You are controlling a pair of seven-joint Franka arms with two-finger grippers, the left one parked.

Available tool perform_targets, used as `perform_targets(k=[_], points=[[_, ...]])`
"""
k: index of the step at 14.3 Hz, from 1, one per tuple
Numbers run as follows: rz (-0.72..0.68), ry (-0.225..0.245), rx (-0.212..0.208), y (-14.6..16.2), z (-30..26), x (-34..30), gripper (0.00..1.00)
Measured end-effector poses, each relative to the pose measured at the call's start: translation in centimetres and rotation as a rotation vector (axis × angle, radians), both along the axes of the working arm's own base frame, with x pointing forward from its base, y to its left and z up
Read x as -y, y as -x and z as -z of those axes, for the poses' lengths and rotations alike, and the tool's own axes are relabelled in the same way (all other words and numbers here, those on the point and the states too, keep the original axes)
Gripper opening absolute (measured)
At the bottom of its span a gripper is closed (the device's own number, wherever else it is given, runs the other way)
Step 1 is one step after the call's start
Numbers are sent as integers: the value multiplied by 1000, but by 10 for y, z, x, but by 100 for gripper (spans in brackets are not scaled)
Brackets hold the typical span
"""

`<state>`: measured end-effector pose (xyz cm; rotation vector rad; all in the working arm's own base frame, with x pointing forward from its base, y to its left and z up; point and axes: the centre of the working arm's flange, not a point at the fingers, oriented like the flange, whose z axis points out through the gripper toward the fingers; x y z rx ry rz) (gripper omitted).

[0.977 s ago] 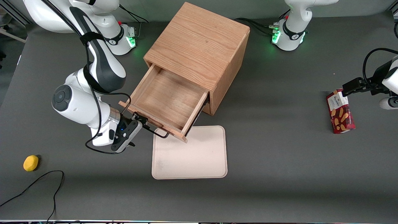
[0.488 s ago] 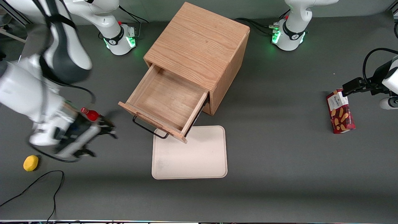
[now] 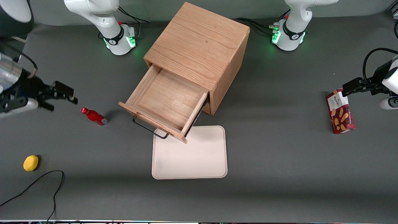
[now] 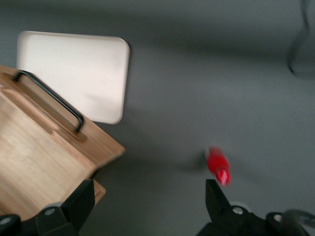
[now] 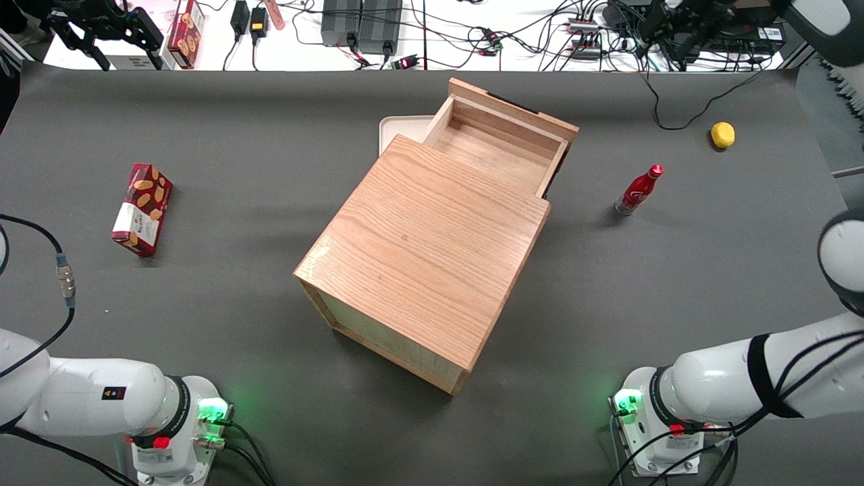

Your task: Open upper drawer

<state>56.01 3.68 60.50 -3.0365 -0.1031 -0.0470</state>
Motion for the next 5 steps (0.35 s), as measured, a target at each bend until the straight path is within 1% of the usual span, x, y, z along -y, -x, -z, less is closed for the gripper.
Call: perform_targets(k=[1,2,5], points=[[30,19,-21,8,0,6,100],[52,28,-41,13,1,17,100],[94,32,-62,17,5,41,100]])
